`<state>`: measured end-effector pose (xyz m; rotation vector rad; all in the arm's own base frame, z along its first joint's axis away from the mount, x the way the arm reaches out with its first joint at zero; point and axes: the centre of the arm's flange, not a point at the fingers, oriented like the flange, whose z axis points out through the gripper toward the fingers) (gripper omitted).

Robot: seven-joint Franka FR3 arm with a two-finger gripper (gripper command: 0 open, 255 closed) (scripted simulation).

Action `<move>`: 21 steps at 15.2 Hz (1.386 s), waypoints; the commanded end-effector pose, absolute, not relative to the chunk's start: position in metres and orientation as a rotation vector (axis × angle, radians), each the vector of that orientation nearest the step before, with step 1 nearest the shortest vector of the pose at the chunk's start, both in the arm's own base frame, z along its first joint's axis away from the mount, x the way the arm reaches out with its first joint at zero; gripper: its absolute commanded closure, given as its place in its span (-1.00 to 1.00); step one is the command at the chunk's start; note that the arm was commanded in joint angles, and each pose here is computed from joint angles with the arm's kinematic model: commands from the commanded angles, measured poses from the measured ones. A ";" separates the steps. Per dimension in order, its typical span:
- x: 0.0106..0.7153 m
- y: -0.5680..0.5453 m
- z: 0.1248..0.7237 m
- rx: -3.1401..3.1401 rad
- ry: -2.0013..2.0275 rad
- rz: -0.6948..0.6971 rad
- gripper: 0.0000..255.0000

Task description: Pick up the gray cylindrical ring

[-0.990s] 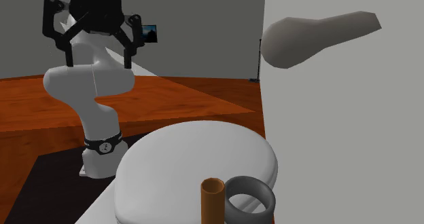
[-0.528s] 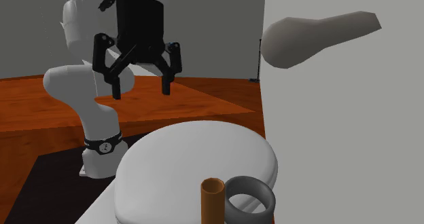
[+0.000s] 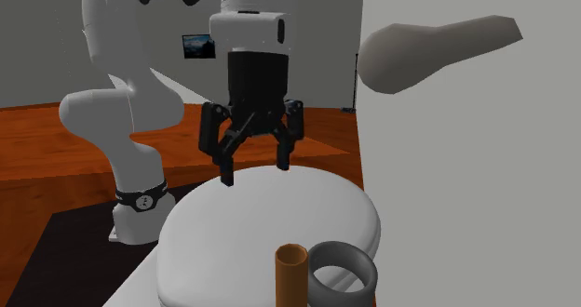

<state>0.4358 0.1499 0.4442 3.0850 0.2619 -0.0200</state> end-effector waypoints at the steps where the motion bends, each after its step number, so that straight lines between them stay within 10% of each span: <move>1: 0.450 0.169 0.429 3.092 0.264 -0.024 -1.00; 21: 0.528 0.266 0.305 3.125 0.277 -0.046 -1.00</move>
